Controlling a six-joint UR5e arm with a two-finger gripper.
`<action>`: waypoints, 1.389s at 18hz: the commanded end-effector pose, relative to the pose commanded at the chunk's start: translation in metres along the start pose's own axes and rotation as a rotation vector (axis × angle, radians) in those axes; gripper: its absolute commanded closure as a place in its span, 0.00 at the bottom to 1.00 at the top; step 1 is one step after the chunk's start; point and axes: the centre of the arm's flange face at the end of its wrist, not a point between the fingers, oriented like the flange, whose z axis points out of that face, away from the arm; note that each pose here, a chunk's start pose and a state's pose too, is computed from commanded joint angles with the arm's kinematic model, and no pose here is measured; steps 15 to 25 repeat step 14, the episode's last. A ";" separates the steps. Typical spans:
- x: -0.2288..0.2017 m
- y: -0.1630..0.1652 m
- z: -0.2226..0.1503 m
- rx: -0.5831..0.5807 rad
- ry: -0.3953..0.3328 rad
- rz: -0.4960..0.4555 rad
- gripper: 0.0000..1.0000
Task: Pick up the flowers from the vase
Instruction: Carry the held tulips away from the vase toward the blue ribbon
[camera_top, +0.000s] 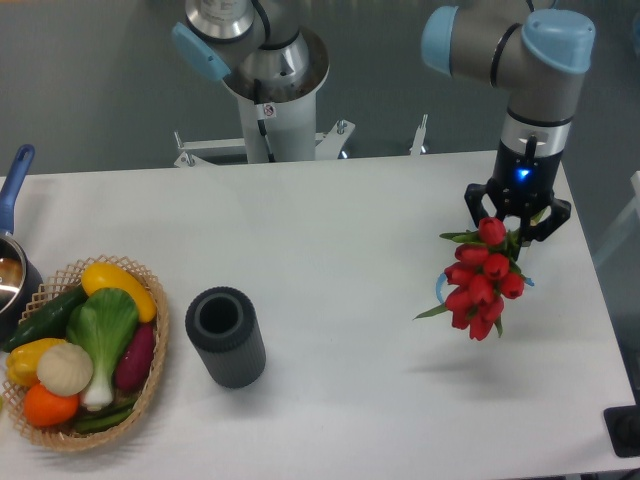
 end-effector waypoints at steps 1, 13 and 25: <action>0.003 -0.001 0.002 -0.041 -0.009 0.010 0.65; 0.016 -0.020 0.017 -0.171 -0.012 0.067 0.62; 0.016 -0.018 0.019 -0.180 -0.012 0.067 0.62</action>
